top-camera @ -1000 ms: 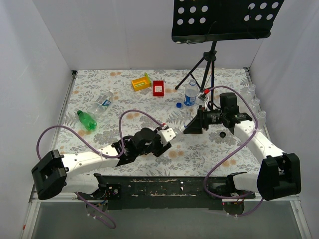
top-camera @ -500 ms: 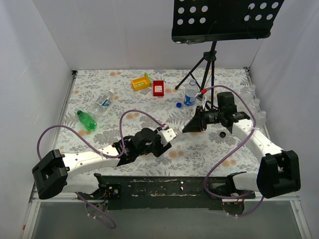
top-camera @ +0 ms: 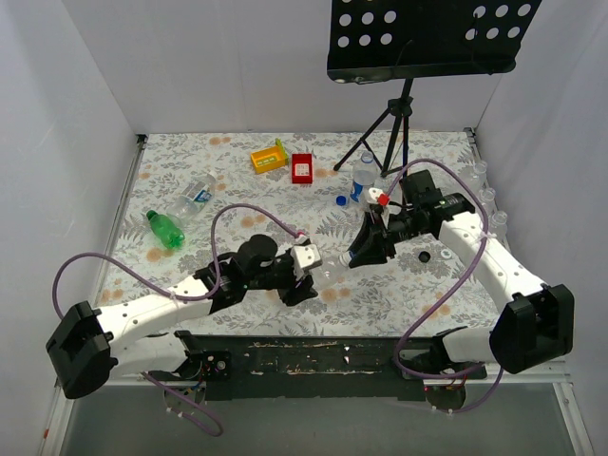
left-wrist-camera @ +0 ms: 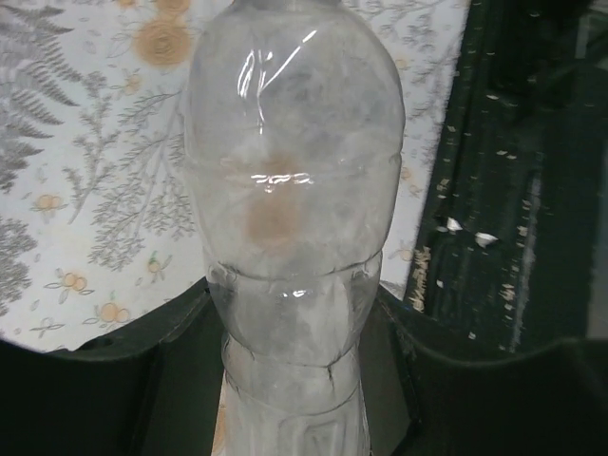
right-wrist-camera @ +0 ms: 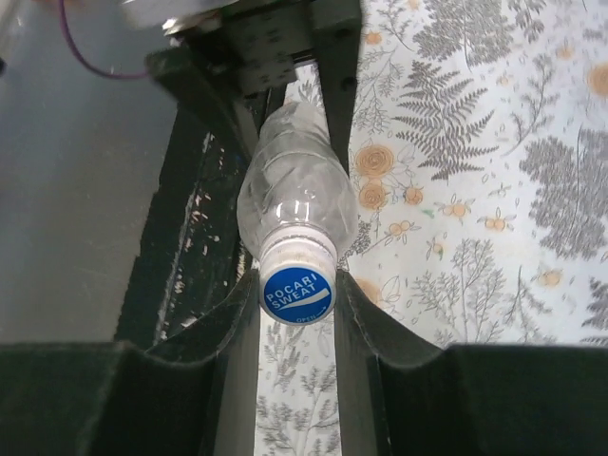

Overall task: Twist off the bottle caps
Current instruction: Unscrew the bottle cap from the plastic bottle.

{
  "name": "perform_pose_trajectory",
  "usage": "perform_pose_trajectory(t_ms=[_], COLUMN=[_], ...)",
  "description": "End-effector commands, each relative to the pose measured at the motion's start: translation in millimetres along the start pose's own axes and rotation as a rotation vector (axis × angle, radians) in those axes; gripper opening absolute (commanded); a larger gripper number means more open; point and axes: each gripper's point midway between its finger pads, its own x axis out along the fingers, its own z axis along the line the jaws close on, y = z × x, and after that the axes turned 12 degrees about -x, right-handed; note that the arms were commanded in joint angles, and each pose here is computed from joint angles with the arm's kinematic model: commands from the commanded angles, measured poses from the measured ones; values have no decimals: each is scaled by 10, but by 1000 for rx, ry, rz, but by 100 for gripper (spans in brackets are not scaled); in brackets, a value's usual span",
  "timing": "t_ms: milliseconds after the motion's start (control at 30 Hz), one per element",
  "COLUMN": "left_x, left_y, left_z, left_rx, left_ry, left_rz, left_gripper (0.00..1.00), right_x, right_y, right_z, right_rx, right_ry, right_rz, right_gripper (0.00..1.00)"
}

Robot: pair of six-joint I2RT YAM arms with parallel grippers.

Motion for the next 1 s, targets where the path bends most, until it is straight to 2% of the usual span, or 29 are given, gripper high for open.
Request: perform_pose_trajectory(t_ms=[0,100,200,400,667,733,800,867,967], left_x=[-331,-453,-500,-388,-311,-320,-322,-321,-323], left_y=[-147,-179,-151,7,-91,-103,-70,-22,36], left_z=[-428,-469,-495,-403,-167,-124,-89,-61,-43], left_rx=[-60,-101,-149,-256,-191,-169,-164,-165,-159], left_ry=[344,449,544,608,443,403,373,349,317], left_rz=[-33,-29,-1,82,37,22,19,20,23], left_gripper=[14,14,14,14,14,14,14,14,14], right_x=[-17,16,50,56,62,67,72,70,58], right_y=[105,158,216,214,201,143,91,40,-25], right_z=[156,71,9,55,19,-31,-80,-109,-118], right_rx=[-446,-624,-720,-698,-628,-583,-535,-458,-392], right_ry=[-117,-104,-75,-79,-26,11,44,79,102], right_rz=[123,211,285,276,268,257,243,222,189], right_gripper=[6,6,6,5,9,15,27,47,65])
